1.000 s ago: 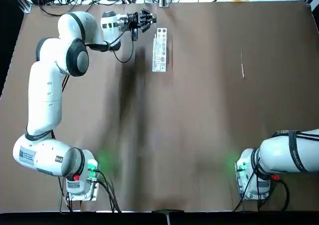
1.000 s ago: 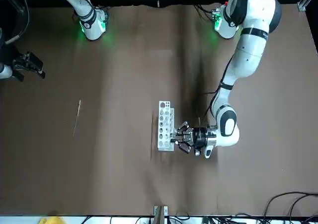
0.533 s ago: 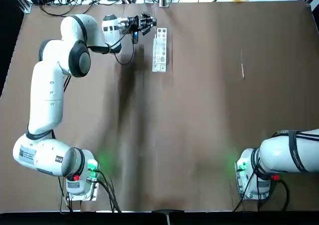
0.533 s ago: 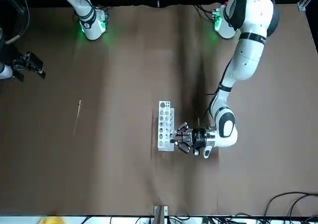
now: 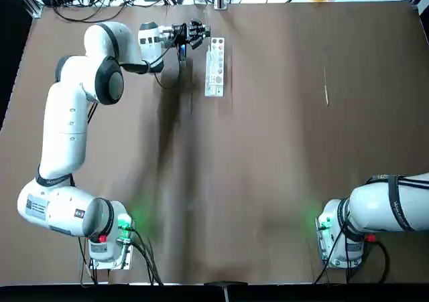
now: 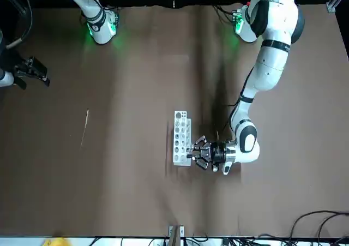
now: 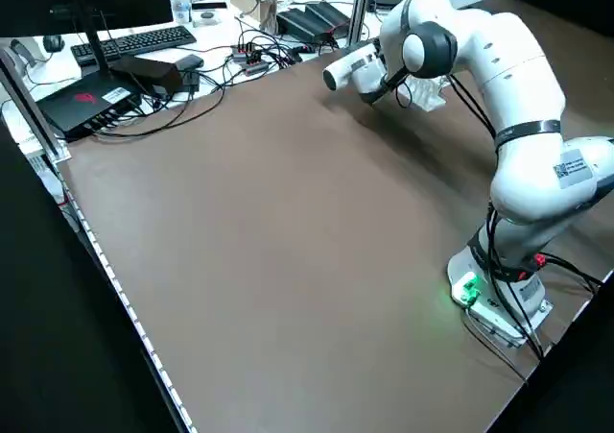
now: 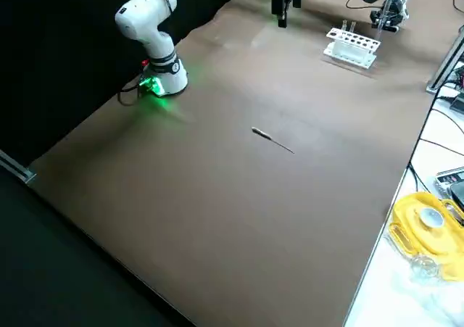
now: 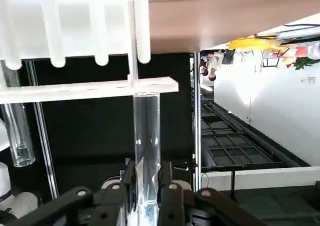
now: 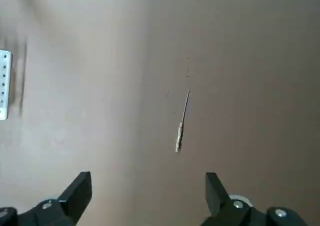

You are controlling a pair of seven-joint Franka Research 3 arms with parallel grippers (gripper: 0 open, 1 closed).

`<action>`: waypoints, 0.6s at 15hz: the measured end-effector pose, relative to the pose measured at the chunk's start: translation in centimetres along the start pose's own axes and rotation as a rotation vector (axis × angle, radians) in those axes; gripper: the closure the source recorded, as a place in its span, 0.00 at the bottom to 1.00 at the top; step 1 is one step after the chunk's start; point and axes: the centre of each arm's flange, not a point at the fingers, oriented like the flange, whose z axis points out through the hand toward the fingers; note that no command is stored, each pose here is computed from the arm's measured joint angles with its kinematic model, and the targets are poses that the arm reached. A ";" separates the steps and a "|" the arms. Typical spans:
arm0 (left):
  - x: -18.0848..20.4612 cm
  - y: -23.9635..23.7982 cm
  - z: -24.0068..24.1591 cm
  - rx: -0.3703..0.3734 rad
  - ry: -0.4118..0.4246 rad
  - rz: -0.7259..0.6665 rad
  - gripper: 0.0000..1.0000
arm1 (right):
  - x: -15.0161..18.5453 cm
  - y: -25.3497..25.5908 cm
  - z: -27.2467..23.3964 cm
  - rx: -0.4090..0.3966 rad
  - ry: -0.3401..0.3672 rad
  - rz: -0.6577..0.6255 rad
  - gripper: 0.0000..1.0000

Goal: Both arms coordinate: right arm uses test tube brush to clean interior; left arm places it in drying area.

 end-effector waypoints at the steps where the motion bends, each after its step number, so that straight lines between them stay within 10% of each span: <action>1: 0.0 0.1 0.0 0.000 -0.001 0.002 0.77 | 0.0 -0.1 0.0 0.000 0.000 -0.002 0.00; 9: 1.6 0.1 -0.1 -0.001 -0.001 -0.007 0.77 | 0.1 -1.1 0.1 0.001 -0.001 -0.020 0.00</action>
